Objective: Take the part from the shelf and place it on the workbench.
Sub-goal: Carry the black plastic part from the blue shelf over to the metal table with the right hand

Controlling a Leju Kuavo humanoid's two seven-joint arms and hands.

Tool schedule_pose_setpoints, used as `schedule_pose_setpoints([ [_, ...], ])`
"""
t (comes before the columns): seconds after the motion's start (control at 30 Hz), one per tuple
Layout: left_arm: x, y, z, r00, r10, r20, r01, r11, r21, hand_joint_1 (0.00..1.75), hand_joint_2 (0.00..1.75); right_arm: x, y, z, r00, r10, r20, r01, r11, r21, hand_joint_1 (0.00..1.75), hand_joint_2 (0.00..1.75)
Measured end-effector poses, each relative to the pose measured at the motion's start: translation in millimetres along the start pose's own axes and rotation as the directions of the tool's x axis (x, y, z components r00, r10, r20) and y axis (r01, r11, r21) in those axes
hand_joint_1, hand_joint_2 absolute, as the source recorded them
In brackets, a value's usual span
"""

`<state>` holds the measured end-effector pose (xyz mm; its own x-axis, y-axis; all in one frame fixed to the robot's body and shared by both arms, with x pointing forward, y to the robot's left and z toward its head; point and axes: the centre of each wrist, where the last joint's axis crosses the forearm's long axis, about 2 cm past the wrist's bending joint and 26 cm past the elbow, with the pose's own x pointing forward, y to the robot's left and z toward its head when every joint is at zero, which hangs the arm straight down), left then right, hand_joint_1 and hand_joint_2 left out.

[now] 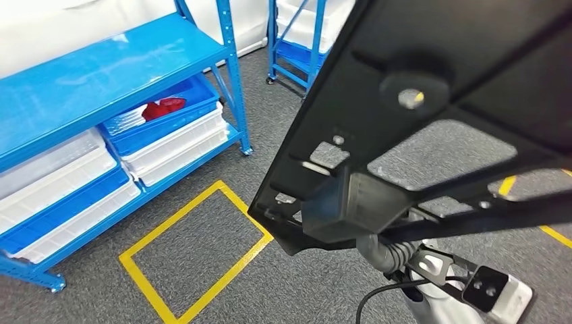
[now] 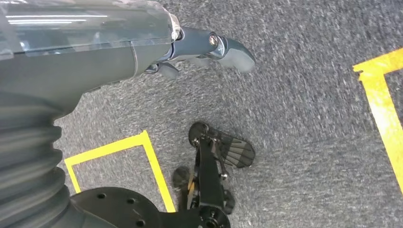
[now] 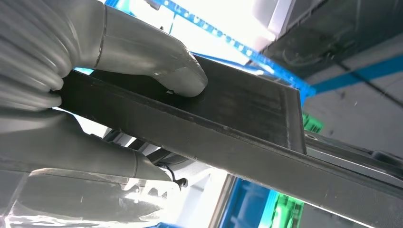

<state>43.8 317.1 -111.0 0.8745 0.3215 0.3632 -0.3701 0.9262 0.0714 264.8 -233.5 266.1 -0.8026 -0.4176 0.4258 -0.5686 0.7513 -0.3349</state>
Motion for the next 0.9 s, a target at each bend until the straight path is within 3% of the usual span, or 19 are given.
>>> schedule_pose_setpoints([
  [0.4,-1,-10,1,1.000,0.026,-0.011,-0.025,0.999,0.034,0.00,1.75,-16,-25,3,0.999,-0.032,-0.029,0.031,0.999,-0.011,1.75,1.75],
  [0.9,-5,-9,2,0.999,0.034,-0.023,-0.034,0.999,0.017,0.00,1.75,-13,-14,16,0.997,-0.001,-0.074,0.001,1.000,-0.002,1.75,1.75],
])
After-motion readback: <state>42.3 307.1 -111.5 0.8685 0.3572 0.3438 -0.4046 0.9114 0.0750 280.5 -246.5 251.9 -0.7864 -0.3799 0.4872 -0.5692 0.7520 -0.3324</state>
